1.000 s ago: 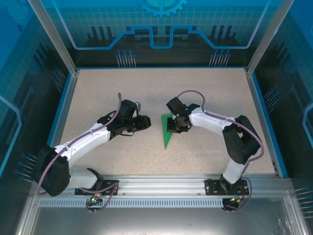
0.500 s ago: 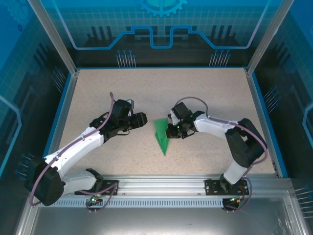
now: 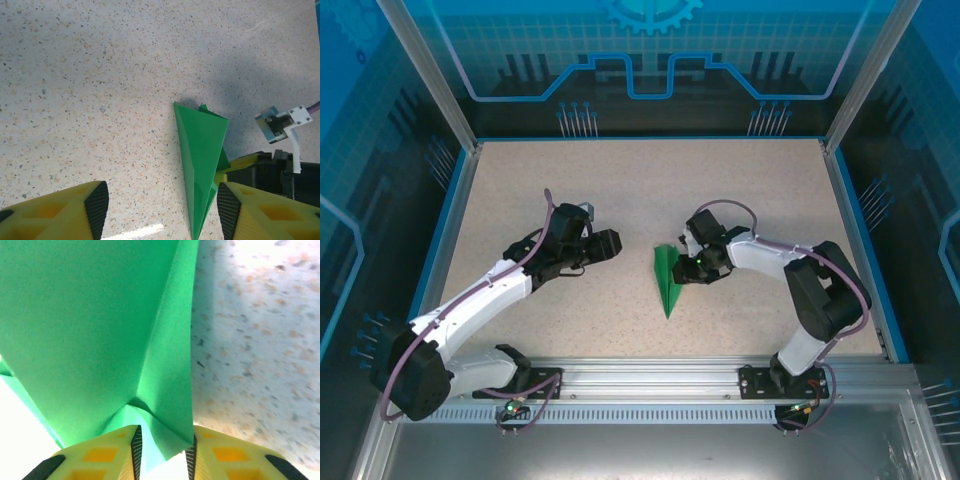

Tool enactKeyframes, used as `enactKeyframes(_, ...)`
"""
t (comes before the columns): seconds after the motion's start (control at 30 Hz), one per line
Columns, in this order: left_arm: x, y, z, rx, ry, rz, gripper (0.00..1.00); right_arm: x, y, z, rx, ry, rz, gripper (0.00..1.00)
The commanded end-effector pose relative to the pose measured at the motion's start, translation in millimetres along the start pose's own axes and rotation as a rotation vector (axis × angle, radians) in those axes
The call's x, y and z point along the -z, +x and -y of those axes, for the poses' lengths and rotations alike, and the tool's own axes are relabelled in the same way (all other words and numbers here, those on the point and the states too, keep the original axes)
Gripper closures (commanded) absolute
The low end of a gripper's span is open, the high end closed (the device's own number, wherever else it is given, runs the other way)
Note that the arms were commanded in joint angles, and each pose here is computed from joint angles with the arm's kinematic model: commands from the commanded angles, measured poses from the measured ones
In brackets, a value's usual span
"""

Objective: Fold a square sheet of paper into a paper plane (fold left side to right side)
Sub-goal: Place the paper plane at the center of the table, then pick up the paper plane at the center of the table.

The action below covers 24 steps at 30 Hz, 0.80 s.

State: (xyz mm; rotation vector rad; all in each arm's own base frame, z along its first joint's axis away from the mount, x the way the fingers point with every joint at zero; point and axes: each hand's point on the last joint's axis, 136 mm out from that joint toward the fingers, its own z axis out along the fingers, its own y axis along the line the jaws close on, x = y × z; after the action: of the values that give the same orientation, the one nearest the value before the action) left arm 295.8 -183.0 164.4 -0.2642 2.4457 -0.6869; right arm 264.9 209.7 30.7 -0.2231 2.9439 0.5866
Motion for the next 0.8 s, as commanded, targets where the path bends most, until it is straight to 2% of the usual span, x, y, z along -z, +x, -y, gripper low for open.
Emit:
enactKeyframes(0.0,1,-1,-4,-0.004,-0.012,-0.001,0.36,35,-7,5,0.015,0.095,0.042,0.66)
enactKeyframes(0.17,1,-4,-3,-0.006,-0.003,0.021,0.29,63,1,-17,0.055,0.129,0.051,0.53)
enactKeyframes(0.37,0,-5,-1,-0.003,0.008,0.026,0.26,38,22,-39,0.019,0.078,-0.012,0.40)
enactKeyframes(0.6,0,-2,-4,-0.002,-0.001,0.015,0.24,8,30,-49,0.066,0.101,-0.095,0.40)
enactKeyframes(0.77,-1,0,-7,0.003,-0.006,0.013,0.24,-2,28,-48,0.079,0.135,-0.114,0.47)
